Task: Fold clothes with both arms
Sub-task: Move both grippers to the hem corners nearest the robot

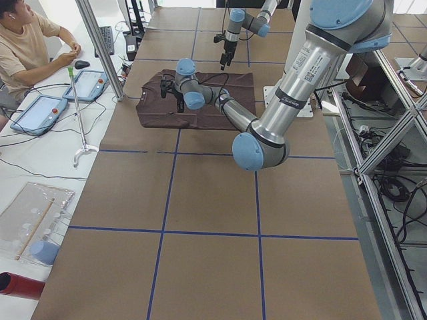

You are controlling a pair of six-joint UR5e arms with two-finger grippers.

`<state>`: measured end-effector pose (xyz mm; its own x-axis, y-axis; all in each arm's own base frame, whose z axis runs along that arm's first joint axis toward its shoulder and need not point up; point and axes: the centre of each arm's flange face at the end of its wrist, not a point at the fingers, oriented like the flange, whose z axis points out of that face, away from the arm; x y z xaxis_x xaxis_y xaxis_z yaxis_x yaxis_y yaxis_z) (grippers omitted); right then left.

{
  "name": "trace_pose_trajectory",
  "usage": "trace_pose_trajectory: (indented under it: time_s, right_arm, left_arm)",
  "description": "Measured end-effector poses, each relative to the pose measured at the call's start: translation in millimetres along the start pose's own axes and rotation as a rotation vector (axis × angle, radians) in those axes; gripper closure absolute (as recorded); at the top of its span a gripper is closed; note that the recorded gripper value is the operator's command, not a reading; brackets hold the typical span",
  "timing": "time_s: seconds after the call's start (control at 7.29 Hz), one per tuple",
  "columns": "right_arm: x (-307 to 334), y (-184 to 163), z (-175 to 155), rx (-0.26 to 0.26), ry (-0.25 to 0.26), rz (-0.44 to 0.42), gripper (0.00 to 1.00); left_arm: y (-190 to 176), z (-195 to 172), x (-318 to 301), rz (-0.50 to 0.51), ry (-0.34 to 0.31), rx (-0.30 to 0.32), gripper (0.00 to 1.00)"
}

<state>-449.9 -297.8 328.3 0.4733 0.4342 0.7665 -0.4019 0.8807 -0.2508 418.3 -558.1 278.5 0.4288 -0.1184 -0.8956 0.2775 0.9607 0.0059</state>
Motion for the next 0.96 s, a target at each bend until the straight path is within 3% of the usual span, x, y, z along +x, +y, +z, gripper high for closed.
trace_pose_trajectory:
  time_s: [0.41, 0.96]
  right_arm:
    - [67.0, 81.8, 2.0, 0.017, 0.095, 0.085, 0.12]
    - [90.9, 113.3, 16.8, 0.069, 0.117, 0.149, 0.21]
  left_arm:
    - [5.0, -3.7, -6.2, -0.015, 0.004, -0.006, 0.27]
    - [5.8, -4.0, -6.2, -0.016, 0.005, -0.005, 0.27]
